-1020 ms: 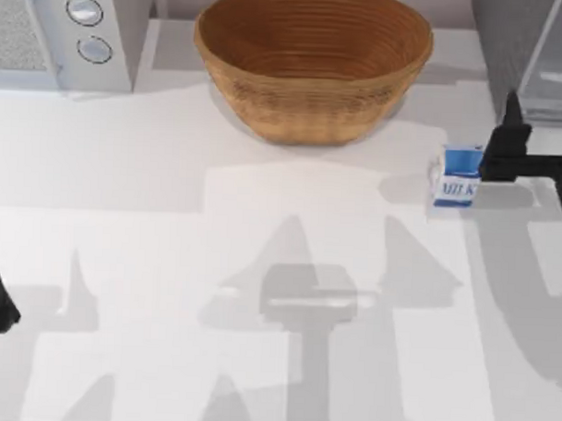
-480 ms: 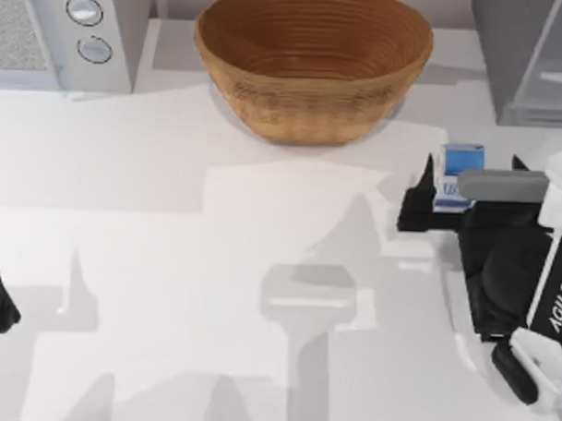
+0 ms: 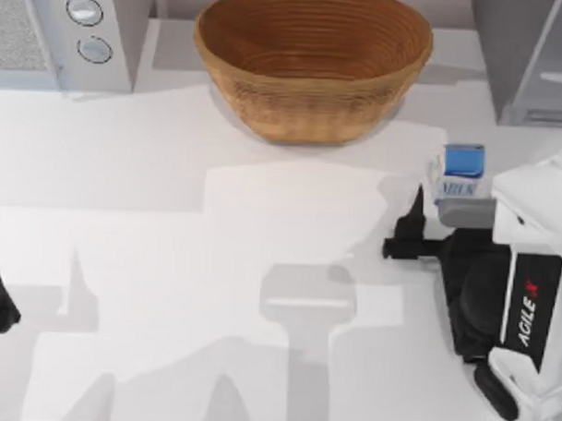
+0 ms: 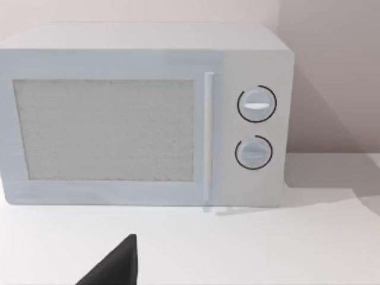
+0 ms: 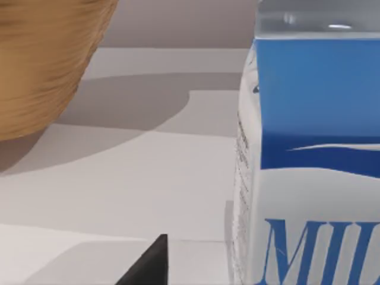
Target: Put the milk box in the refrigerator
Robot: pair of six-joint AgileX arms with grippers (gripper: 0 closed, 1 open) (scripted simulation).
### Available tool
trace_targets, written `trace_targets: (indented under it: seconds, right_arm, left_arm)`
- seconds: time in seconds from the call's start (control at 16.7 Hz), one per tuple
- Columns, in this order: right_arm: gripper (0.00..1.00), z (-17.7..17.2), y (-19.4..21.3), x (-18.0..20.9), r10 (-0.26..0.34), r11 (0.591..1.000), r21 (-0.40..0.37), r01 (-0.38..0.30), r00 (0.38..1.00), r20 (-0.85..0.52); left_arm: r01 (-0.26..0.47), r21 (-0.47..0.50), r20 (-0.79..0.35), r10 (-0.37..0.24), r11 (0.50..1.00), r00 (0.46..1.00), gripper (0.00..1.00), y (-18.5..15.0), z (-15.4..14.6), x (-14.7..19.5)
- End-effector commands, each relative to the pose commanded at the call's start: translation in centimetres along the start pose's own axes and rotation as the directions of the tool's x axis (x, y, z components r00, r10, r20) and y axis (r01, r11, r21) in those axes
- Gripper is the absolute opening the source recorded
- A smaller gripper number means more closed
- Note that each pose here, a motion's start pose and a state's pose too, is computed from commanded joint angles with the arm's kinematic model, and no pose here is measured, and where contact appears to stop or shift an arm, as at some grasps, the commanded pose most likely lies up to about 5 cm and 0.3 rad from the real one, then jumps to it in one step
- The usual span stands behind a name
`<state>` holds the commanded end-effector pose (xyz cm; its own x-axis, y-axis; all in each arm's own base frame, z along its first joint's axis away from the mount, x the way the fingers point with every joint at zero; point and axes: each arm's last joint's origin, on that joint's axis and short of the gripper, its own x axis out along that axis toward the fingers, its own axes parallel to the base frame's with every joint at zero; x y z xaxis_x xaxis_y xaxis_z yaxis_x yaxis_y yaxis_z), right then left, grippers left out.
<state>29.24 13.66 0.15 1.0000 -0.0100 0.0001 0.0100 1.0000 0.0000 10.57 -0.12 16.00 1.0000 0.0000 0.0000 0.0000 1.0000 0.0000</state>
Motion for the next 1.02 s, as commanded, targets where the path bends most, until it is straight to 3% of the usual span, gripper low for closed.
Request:
trace_targets:
  seconds: [0.12, 1.02]
  right_arm:
    - [1.0, -0.8, 0.2, 0.2, 0.01, 1.0, 0.0, -0.01, 0.999, -0.053]
    - [1.0, 0.0, 0.0, 4.8, 0.0, 1.0, 0.0, 0.0, 1.0, 0.0]
  left_arm:
    - [0.0, 0.0, 0.0, 0.0, 1.0, 1.0, 1.0, 0.0, 0.0, 0.0]
    - [0.0, 0.0, 0.0, 0.0, 1.0, 1.0, 1.0, 0.0, 0.0, 0.0]
